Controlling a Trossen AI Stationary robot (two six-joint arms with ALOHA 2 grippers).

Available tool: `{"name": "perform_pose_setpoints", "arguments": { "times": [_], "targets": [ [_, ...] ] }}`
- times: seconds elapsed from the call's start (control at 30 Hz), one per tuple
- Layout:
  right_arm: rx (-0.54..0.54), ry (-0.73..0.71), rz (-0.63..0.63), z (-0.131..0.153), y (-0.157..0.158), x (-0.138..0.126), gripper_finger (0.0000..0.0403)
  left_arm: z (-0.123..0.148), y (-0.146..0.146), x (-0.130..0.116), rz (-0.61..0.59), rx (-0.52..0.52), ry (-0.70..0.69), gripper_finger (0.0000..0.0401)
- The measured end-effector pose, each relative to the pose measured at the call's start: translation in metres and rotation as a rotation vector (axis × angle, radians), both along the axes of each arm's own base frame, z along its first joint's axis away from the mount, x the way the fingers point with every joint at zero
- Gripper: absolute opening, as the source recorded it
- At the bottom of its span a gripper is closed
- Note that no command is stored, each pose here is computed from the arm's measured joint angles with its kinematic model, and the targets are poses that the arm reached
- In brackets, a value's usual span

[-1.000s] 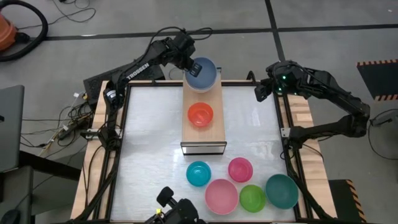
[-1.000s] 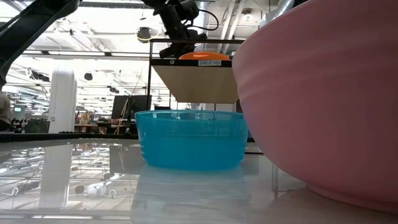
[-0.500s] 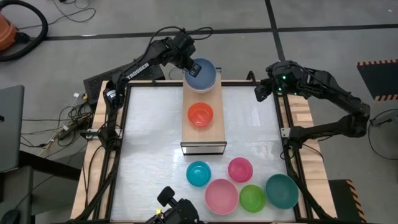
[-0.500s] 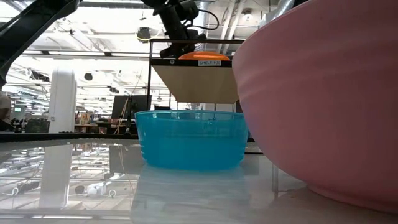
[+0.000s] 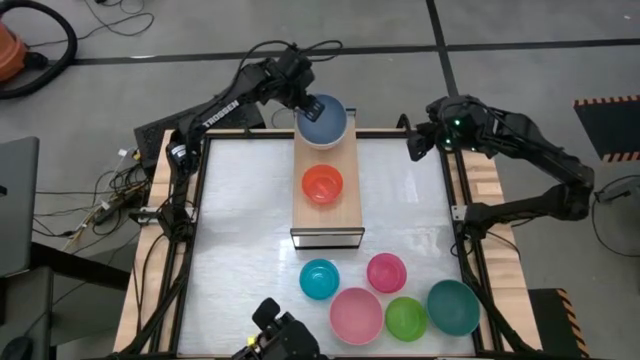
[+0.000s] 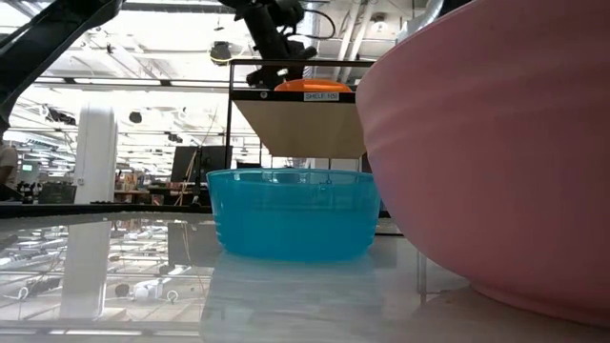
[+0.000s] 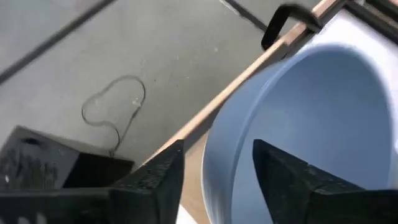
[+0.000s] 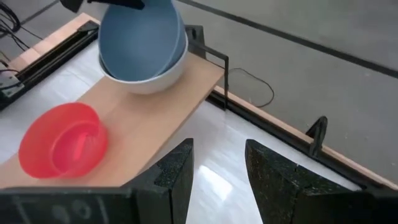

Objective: Place and stack bowls onto a shelf
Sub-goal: Stack the blue bowl on top of the white bowl on the shelf

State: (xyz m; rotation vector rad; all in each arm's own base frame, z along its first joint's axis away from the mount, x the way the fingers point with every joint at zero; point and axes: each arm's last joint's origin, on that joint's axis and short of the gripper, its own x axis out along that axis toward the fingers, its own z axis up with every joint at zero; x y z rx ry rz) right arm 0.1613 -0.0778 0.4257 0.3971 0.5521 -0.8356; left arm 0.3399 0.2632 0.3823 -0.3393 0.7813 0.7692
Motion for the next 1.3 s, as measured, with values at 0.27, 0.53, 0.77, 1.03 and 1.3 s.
{"name": "perform_pose_setpoints", "arguments": {
  "times": [0.27,0.53,0.77,1.03,1.3],
  "targets": [
    [0.035,0.025,0.032,-0.006,-0.009,0.012,0.0170,0.029,-0.003,-0.006,-0.004,0.121,-0.043,0.0199],
    [0.050,0.044,0.045,-0.011,-0.012,0.019,0.0170,0.045,-0.012,-0.014,-0.154,0.104,-0.126,0.0099],
    [0.053,0.044,0.036,-0.011,-0.014,0.019,0.0170,0.040,-0.014,-0.007,-0.299,0.113,-0.116,0.0005],
    [0.054,0.044,0.034,-0.011,-0.014,0.019,0.0170,0.018,0.000,-0.005,-0.281,0.095,-0.097,0.0000],
    [0.054,0.044,0.034,-0.011,-0.014,0.019,0.0170,0.005,0.014,-0.007,-0.226,0.106,-0.089,0.0000]
  ]
}}
